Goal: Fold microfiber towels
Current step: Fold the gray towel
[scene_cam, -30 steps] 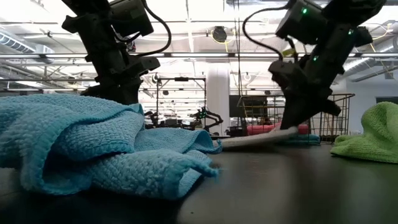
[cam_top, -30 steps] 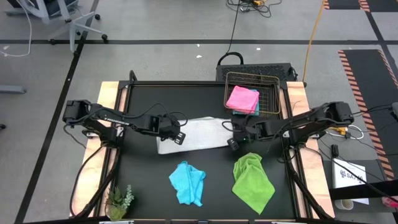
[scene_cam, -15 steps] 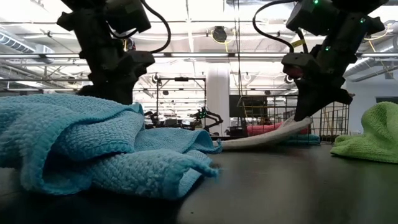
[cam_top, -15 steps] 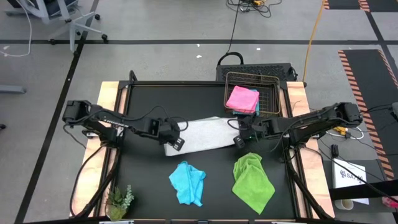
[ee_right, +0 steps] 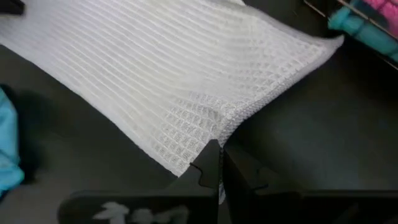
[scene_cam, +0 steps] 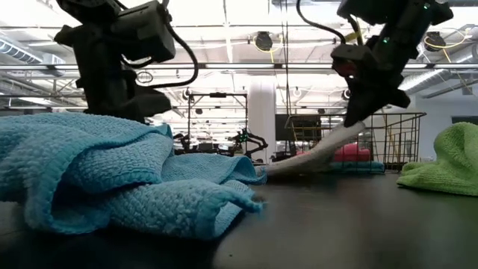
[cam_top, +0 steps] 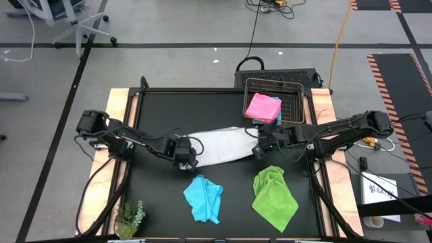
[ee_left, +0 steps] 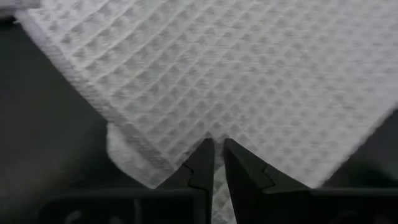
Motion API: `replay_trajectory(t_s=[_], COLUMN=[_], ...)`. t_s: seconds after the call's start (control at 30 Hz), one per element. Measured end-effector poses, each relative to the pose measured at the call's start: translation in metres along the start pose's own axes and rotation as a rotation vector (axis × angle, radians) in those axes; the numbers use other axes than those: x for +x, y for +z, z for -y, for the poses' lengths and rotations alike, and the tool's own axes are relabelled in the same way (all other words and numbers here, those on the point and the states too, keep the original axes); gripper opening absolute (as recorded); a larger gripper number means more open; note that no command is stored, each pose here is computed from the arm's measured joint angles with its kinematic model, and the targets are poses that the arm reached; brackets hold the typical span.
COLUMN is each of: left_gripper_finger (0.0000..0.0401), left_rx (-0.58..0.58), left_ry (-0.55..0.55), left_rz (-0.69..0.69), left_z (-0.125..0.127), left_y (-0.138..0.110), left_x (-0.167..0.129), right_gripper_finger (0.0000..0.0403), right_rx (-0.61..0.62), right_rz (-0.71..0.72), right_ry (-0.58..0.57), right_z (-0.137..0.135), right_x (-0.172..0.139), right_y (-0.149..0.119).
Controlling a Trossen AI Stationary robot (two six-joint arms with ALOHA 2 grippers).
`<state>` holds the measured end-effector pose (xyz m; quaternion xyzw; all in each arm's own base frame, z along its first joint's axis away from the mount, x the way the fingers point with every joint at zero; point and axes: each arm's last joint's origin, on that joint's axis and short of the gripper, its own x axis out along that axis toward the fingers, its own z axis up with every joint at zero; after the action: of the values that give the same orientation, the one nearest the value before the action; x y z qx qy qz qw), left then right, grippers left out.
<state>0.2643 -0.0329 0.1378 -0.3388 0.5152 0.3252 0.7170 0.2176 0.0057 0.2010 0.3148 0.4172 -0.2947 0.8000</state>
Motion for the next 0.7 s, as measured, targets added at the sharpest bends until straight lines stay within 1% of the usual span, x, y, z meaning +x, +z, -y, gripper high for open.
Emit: replay_trajectory(t_s=[0.17, 0.4, 0.53, 0.7], left_gripper_finger=[0.0042, 0.0042, 0.0042, 0.0042], left_rx=[-0.001, -0.003, -0.005, -0.012], left_ry=[-0.017, -0.017, -0.049, -0.096], left_rz=[0.006, 0.018, 0.048, 0.102], left_z=[0.008, 0.008, 0.012, 0.015], left_y=[0.001, 0.002, 0.004, 0.012], left_x=[0.015, 0.016, 0.018, 0.019], right_gripper_finger=[0.0000, 0.0000, 0.0000, 0.0000], right_rx=[0.008, 0.019, 0.005, -0.005], right_rz=[0.018, 0.094, 0.162, 0.166], right_ry=[0.035, 0.143, 0.224, 0.251], right_z=[-0.005, -0.015, -0.023, -0.025], right_x=[-0.002, -0.003, -0.006, -0.006], right_y=[0.003, 0.010, 0.016, 0.017])
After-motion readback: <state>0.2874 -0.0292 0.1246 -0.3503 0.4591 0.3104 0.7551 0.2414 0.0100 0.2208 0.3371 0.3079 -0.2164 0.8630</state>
